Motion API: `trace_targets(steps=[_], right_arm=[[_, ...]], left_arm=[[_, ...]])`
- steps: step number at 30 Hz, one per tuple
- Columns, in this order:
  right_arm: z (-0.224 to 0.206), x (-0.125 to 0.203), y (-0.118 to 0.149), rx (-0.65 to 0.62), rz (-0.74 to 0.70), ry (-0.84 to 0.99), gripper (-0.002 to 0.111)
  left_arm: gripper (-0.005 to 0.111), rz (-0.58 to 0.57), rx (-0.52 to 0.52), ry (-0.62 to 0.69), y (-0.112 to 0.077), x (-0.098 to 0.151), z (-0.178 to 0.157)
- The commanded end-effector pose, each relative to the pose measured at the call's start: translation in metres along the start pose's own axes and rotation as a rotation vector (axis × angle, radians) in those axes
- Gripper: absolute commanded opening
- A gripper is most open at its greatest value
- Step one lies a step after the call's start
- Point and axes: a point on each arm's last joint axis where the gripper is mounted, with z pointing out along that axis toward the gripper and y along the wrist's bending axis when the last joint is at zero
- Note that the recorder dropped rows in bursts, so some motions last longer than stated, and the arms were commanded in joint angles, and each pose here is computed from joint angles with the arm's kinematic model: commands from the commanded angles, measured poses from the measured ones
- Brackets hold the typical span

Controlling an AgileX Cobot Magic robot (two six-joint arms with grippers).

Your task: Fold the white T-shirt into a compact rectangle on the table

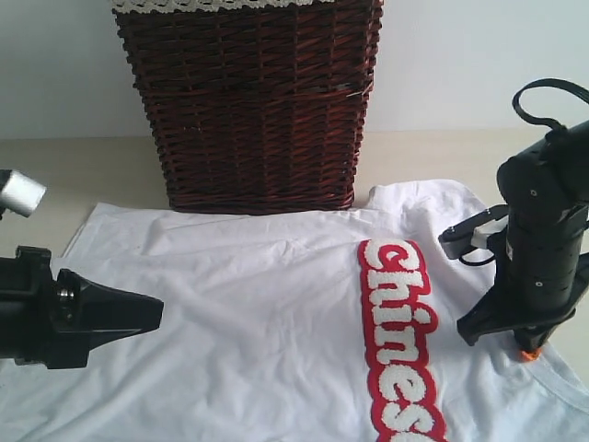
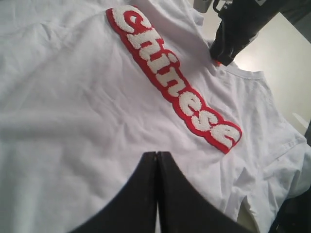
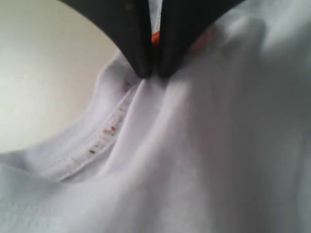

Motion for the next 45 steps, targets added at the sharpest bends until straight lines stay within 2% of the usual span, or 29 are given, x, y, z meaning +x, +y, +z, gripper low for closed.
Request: trace_targets(steps=[1,4,7,9,13,15,19,21,23,25,28,29,32,34,36,37,38,40,41,42,43,45], right_arm=[[0.015,0.005,-0.007,0.097,-0.02,0.086,0.004],[0.009,0.009,-0.012,0.146,-0.028,0.12,0.004],[-0.009,0.004,-0.016,0.134,-0.007,0.039,0.006],[-0.026,0.0,-0.017,0.123,0.0,-0.057,0.013],[-0.062,0.0,-0.022,0.107,0.0,-0.261,0.035],[-0.077,0.003,-0.025,0.112,-0.01,-0.328,0.043],[-0.097,0.011,-0.029,0.122,0.004,-0.386,0.046],[-0.106,0.015,-0.028,0.089,0.037,-0.422,0.046],[-0.115,0.019,-0.026,0.033,0.083,-0.464,0.046],[-0.122,0.023,-0.023,-0.024,0.128,-0.491,0.046],[-0.133,0.029,-0.022,-0.062,0.161,-0.527,0.046],[-0.136,0.031,-0.023,-0.066,0.166,-0.539,0.046],[-0.145,0.035,-0.023,-0.091,0.187,-0.577,0.046],[-0.147,0.036,-0.022,-0.11,0.201,-0.588,0.046],[-0.149,0.036,-0.021,-0.125,0.21,-0.596,0.046],[-0.149,0.036,-0.021,-0.129,0.212,-0.598,0.046],[-0.149,0.036,-0.02,-0.13,0.209,-0.601,0.046],[-0.15,0.035,-0.02,-0.141,0.202,-0.611,0.046],[-0.15,0.035,-0.019,-0.145,0.199,-0.612,0.046],[-0.15,0.035,-0.018,-0.152,0.19,-0.612,0.046],[-0.15,0.035,-0.018,-0.155,0.182,-0.614,0.046],[-0.15,0.035,-0.017,-0.157,0.174,-0.614,0.046]], left_arm=[[0.0,0.009,0.012,-0.01,-0.003,-0.001,-0.001],[0.0,0.026,0.01,-0.01,-0.003,-0.001,-0.001],[0.0,0.062,0.01,-0.013,-0.003,-0.001,-0.001],[0.0,0.067,0.011,-0.033,-0.003,-0.003,-0.001],[0.005,0.097,0.009,-0.066,-0.003,-0.006,-0.001],[0.014,0.124,0.006,-0.098,-0.003,-0.009,-0.001],[0.044,0.193,0.03,-0.124,-0.005,-0.01,0.008],[0.057,0.321,0.066,-0.092,-0.012,-0.009,0.019],[0.063,0.459,0.066,-0.069,-0.016,-0.013,0.029],[0.068,0.483,0.029,-0.05,-0.02,-0.022,0.038],[0.082,0.453,-0.103,-0.045,-0.023,-0.042,0.045],[0.087,0.474,-0.17,-0.017,-0.023,-0.048,0.046],[0.093,0.564,-0.263,0.055,-0.023,-0.056,0.045],[0.093,0.547,-0.256,0.133,-0.022,-0.055,0.045],[0.093,0.499,-0.29,0.306,-0.012,-0.055,0.041],[0.093,0.464,-0.348,0.394,-0.005,-0.056,0.038],[0.093,0.425,-0.485,0.542,0.009,-0.058,0.031],[0.093,0.407,-0.734,0.749,0.029,-0.062,0.018],[0.093,0.425,-0.827,0.846,0.036,-0.063,0.012],[0.093,0.45,-0.866,0.923,0.04,-0.062,0.009],[0.092,0.476,-0.846,0.971,0.042,-0.06,0.01],[0.089,0.55,-0.681,1.01,0.037,-0.053,0.018]])
